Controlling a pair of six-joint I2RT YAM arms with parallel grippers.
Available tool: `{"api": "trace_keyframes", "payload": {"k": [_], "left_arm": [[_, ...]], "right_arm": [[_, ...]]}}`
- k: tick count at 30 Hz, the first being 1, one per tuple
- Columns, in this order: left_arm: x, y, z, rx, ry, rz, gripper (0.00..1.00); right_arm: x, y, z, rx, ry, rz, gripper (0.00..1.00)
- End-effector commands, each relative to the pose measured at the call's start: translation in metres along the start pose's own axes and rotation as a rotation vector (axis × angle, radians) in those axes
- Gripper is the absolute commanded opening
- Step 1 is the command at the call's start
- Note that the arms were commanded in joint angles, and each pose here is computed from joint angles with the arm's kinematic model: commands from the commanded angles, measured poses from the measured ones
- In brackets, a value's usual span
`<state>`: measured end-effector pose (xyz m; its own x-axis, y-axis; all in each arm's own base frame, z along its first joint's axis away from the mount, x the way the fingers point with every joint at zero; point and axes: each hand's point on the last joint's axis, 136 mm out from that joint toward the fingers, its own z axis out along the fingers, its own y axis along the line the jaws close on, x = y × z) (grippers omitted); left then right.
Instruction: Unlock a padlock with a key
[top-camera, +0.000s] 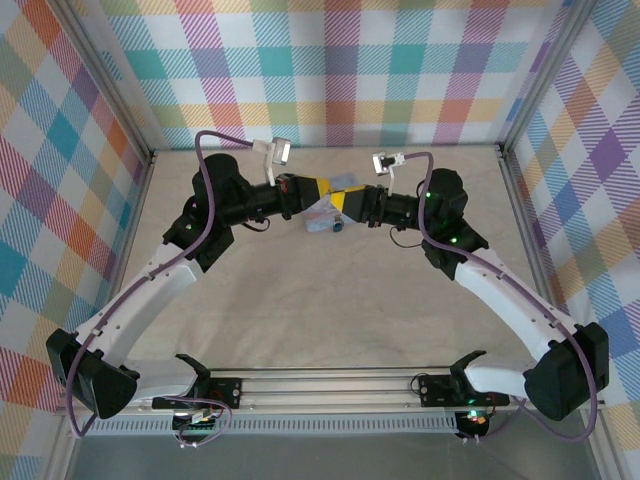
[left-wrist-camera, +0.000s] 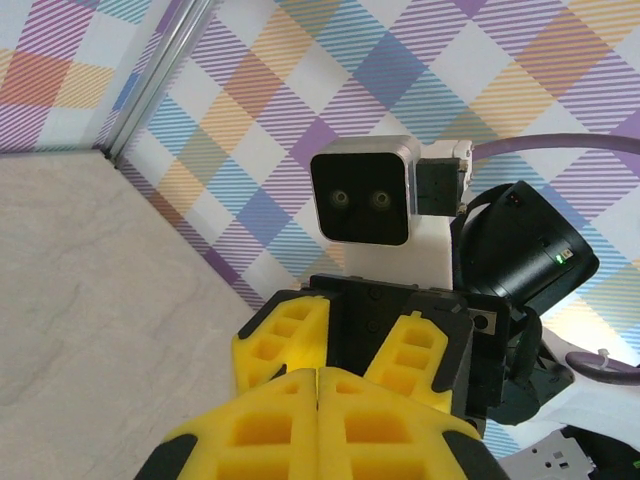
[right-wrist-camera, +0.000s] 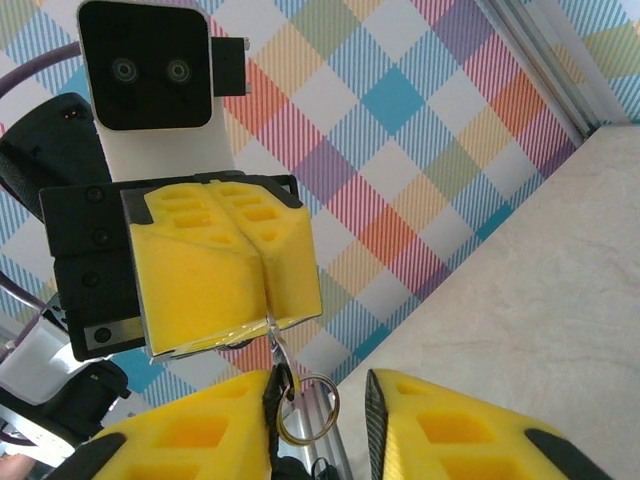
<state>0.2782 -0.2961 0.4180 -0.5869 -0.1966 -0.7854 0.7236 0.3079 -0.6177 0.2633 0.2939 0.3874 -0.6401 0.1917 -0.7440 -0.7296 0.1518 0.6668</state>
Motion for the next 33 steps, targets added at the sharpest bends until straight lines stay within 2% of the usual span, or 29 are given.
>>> {"api": "trace_keyframes", "payload": {"k": [1, 9, 11, 14, 18, 20, 27, 33], "left_arm": [[-0.007, -0.014, -0.003, 0.031, -0.010, 0.042, 0.00], [-0.006, -0.011, -0.002, 0.020, -0.005, 0.039, 0.00], [-0.008, -0.009, -0.002, 0.003, -0.013, 0.040, 0.02], [-0.011, -0.004, -0.003, -0.033, -0.018, 0.049, 0.18], [-0.016, 0.006, -0.003, -0.103, -0.022, 0.056, 0.45], [-0.020, 0.016, -0.003, -0.149, -0.030, 0.048, 0.53], [-0.020, 0.063, 0.012, -0.254, -0.005, 0.020, 0.58], [0.004, 0.121, 0.043, -0.352, 0.107, 0.064, 0.57]], "right_arm": [[-0.010, 0.019, -0.002, -0.035, -0.012, -0.046, 0.24], [-0.007, 0.017, -0.003, -0.026, 0.004, -0.042, 0.02], [-0.005, 0.016, -0.003, -0.015, 0.011, -0.043, 0.00], [-0.002, 0.012, -0.006, 0.017, 0.015, -0.057, 0.00], [0.004, -0.002, -0.015, 0.119, 0.009, -0.074, 0.00], [0.009, -0.012, -0.022, 0.183, 0.008, -0.077, 0.00], [0.030, -0.040, -0.052, 0.384, -0.007, -0.086, 0.00], [0.053, -0.060, -0.078, 0.506, -0.024, -0.064, 0.00]]}}
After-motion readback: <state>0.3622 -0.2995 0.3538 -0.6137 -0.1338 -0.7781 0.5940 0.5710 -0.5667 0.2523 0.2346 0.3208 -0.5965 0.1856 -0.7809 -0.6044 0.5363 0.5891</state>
